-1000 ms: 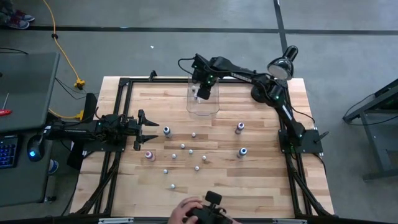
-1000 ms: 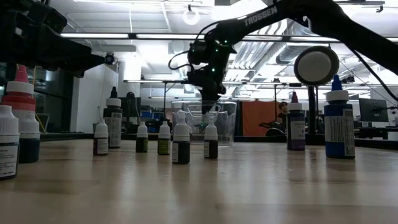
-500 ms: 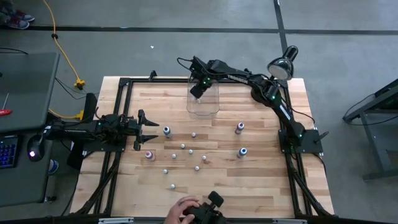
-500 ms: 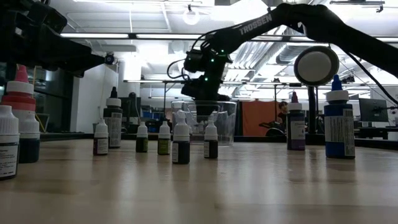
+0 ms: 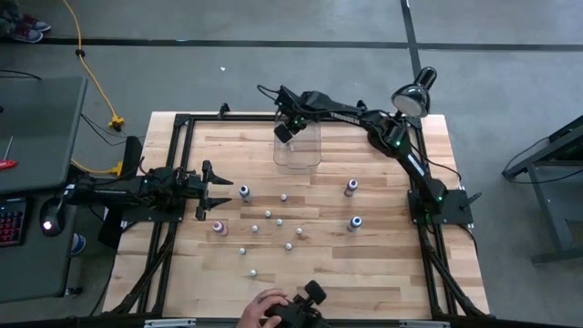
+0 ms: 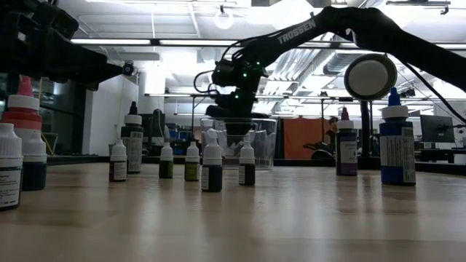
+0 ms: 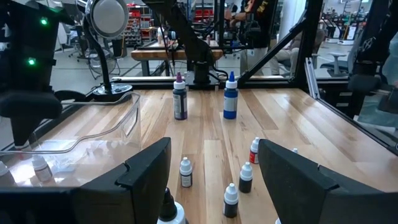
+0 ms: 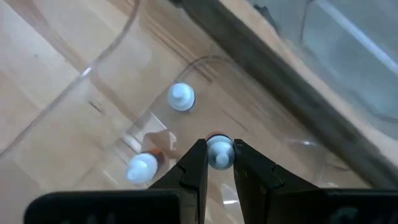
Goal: Pick & Place food coloring
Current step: Put the small food coloring bottle into the transparent bin
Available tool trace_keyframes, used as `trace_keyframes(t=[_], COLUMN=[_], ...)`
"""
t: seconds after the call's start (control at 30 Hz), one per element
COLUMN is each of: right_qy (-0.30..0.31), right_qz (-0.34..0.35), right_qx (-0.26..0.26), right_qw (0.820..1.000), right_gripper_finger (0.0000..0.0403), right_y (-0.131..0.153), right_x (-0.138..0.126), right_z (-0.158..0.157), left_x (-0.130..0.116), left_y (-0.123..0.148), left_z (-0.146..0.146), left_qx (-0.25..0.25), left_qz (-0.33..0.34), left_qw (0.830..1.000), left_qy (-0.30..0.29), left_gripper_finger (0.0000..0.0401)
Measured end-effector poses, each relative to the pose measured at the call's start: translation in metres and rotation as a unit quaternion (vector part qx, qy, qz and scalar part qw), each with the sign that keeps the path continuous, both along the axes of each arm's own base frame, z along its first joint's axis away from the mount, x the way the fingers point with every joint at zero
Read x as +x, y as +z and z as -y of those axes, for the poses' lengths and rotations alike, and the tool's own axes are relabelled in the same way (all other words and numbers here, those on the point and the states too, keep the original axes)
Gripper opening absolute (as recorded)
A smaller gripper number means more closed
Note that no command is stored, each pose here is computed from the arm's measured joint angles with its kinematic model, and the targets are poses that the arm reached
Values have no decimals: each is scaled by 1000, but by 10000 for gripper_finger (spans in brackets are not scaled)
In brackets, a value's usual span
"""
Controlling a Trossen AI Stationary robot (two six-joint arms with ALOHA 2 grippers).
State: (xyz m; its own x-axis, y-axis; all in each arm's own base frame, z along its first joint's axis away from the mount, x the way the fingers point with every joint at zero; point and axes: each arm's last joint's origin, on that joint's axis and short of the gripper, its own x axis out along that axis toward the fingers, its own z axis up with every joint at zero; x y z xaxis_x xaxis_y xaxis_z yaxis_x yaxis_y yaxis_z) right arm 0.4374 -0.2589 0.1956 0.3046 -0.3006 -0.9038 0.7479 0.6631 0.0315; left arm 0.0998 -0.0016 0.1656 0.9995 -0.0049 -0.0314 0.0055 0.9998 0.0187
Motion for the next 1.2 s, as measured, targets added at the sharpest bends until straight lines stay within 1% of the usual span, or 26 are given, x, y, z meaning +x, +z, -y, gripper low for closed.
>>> trace_keyframes(t=[0.1, 0.37, 1.0, 1.2], right_qy=[-6, -7, -4, 4], right_qz=[10, -2, 8, 6], right_qx=[-2, 0, -12, -16], right_qw=[1000, 1000, 1000, 1000], right_gripper_finger=[55, 55, 55, 70], right_y=[-3, -16, -15, -15], right_x=[3, 6, 8, 8], right_z=[1, 1, 3, 3], left_x=[0, 0, 0, 0], left_y=[0, 0, 0, 0], left_z=[0, 0, 0, 0], left_qx=[0, 0, 0, 0], left_qz=[0, 0, 0, 0], left_qw=[1000, 1000, 1000, 1000], left_qy=[0, -1, -1, -1], left_gripper_finger=[239, 239, 239, 239])
